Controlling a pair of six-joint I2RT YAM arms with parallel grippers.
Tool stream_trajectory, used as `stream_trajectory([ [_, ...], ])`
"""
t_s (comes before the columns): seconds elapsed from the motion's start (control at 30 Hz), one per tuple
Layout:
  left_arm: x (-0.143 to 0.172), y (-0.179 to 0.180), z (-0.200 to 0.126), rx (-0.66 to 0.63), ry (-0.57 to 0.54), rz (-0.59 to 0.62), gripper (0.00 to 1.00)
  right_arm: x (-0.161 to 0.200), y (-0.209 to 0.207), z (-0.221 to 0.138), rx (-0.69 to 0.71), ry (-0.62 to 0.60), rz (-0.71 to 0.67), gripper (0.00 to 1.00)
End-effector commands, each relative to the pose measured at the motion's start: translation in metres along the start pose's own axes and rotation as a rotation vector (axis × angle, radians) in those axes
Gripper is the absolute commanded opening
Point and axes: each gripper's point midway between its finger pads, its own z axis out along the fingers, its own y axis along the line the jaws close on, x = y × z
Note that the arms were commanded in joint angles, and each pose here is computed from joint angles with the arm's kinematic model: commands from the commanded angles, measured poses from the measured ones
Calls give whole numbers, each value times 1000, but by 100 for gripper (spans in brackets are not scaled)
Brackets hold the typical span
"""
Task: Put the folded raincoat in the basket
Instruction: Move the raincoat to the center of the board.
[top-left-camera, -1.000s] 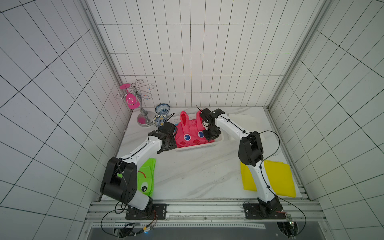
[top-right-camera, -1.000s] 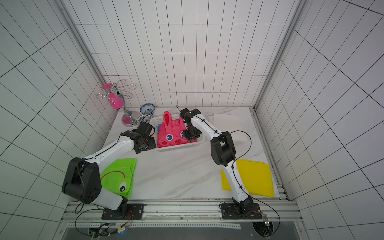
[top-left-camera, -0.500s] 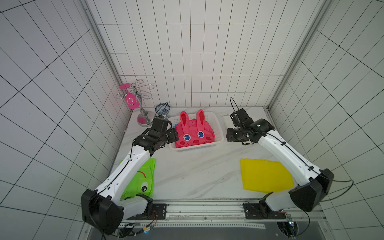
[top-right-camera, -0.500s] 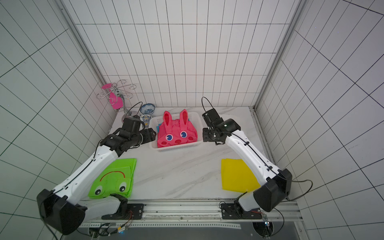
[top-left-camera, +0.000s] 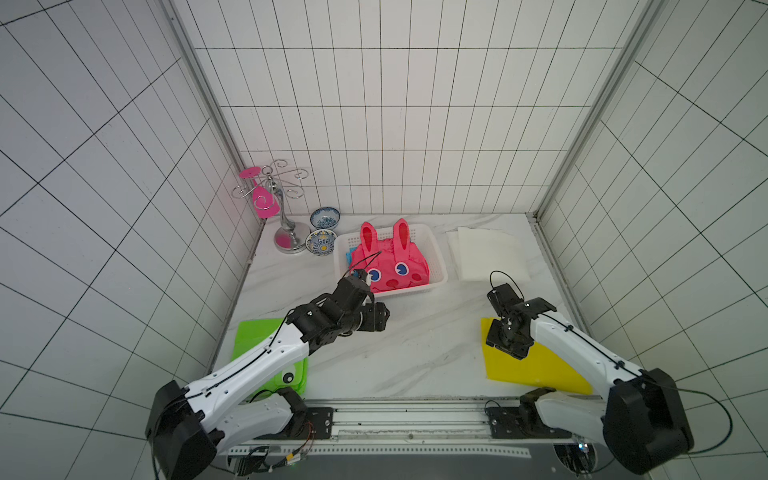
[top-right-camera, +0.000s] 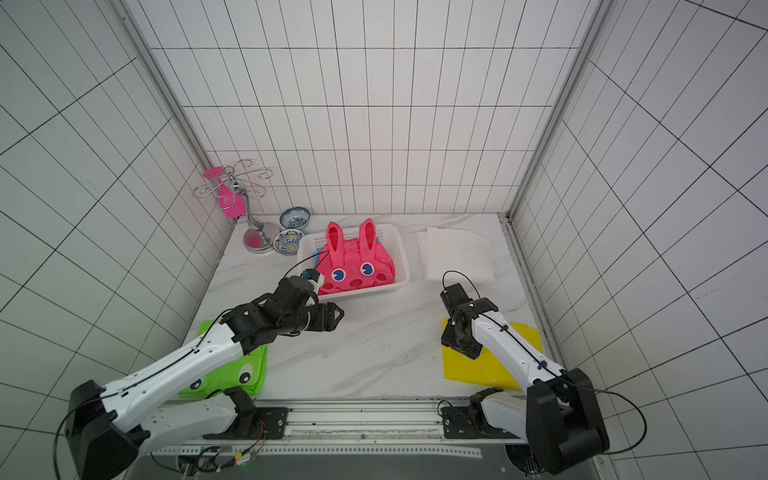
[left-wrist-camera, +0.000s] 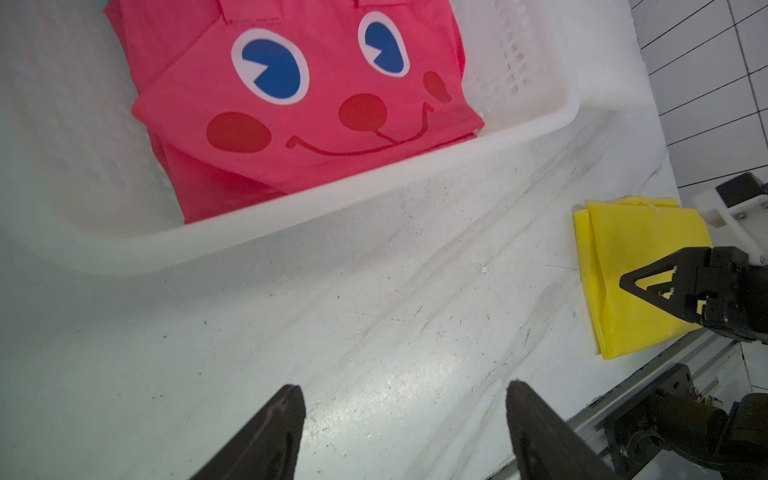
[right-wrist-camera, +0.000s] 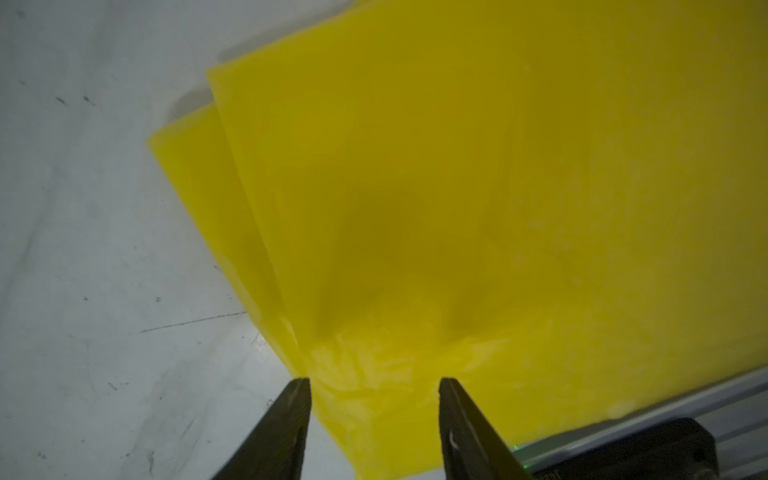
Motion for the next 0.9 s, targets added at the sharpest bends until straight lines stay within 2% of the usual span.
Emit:
stream_trajectory([
  [0.0,20,12,0,-32,53,-71,80,9,33,17,-156,90,-11,52],
  [0.13,46,25,2,-59,134,-126,82,29,57,34,-262,172,-49,51],
  [0.33,60,47,-5,-144,167,-165,84,56,116,40,-400,233,-194,50],
  [0.5,67,68,-9,-205,192,-239,85,77,185,25,-471,207,-386,47],
  [0.67,66,75,-13,-208,173,-309,85,107,251,-11,-621,197,-577,45],
  [0.77,67,76,-14,-206,173,-323,85,118,254,-31,-680,204,-623,46],
  [0.87,67,70,-8,-164,180,-320,85,115,233,-50,-670,168,-649,47],
])
